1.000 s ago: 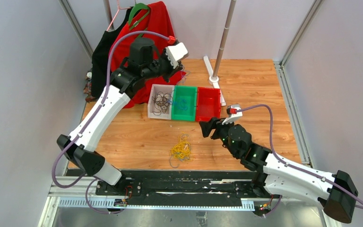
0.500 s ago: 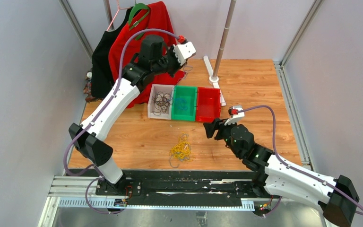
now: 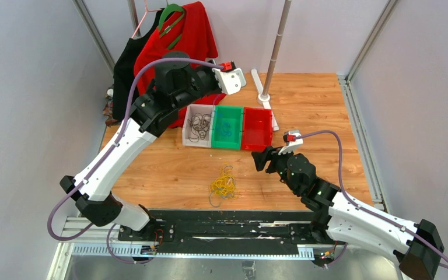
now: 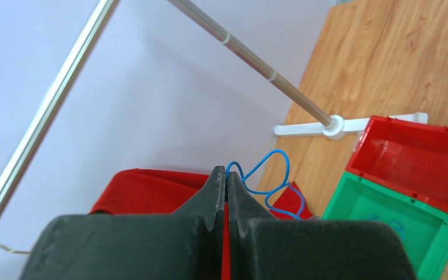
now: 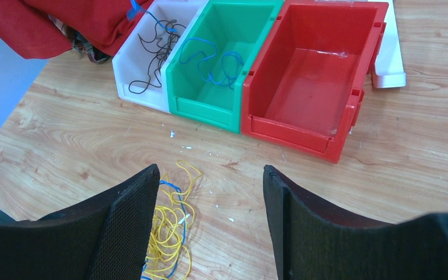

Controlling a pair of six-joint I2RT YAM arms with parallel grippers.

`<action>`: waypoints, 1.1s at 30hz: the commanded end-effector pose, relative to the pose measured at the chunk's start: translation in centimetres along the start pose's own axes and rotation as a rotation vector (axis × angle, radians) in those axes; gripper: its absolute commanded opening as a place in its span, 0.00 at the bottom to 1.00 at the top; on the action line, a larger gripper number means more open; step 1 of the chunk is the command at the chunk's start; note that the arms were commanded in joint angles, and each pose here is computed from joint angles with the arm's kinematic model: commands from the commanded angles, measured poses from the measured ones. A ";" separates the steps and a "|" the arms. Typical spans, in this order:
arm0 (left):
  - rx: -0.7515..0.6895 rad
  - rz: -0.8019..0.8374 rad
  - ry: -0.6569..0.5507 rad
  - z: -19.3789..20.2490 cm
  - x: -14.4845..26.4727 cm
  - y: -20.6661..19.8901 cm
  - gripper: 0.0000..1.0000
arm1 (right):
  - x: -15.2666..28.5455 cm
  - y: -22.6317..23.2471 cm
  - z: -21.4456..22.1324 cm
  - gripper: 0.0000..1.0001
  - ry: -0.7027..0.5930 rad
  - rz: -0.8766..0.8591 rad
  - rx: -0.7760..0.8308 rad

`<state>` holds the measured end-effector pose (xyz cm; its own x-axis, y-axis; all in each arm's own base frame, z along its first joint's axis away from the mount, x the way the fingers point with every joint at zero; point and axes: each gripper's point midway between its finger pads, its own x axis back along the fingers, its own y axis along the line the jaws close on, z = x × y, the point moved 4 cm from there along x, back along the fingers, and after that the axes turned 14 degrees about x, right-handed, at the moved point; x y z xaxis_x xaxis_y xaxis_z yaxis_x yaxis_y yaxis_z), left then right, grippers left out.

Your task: Untangle the cables

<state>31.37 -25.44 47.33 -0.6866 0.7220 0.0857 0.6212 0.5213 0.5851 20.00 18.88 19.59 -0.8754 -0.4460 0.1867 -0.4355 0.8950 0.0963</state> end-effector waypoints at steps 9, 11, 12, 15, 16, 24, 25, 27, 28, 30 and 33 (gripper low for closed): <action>-0.056 -0.099 0.032 1.0 -1.5 0.7 0.00 | 0.1 -0.4 0.6 0.65 0.010 0.000 0.005; -0.055 -0.082 0.024 0.5 -0.9 0.7 0.00 | -0.3 0.0 0.2 0.66 -0.013 -0.018 0.001; -0.053 -0.065 0.022 0.3 -0.5 0.6 0.01 | -0.8 0.2 -0.1 0.66 -0.028 -0.030 -0.001; -0.027 -0.032 0.031 0.1 0.6 0.2 0.00 | -3.2 2.3 -1.2 0.67 -0.059 -0.117 0.011; -0.018 -0.030 0.035 0.1 1.1 0.2 0.00 | -4.1 3.2 -2.0 0.67 -0.076 -0.156 0.030; 0.003 -0.025 0.044 -1.0 4.7 0.6 0.01 | -13.4 9.1 -7.1 0.69 -0.227 -0.313 0.214; 0.007 -0.027 0.047 -1.2 5.2 0.7 0.00 | -14.8 9.5 -7.2 0.69 -0.224 -0.311 0.235; 0.006 -0.031 0.049 -1.6 6.2 1.1 0.01 | -17.4 10.0 -7.2 0.68 -0.221 -0.297 0.264; 0.004 -0.035 0.049 -1.7 6.7 1.2 0.00 | -18.5 10.2 -7.2 0.68 -0.217 -0.287 0.266; -0.002 -0.048 0.048 -2.1 7.8 1.5 0.00 | -20.8 10.2 -7.0 0.65 -0.206 -0.258 0.260; -0.016 -0.076 0.053 -2.3 9.4 2.1 0.00 | -24.0 10.1 -5.0 0.54 -0.146 -0.231 0.243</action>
<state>27.16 -20.54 49.66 -0.7336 0.6709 0.1083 0.5887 0.5478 0.5944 34.33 37.90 22.25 -0.7326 -0.6799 0.0320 -0.6792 0.7271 -0.0997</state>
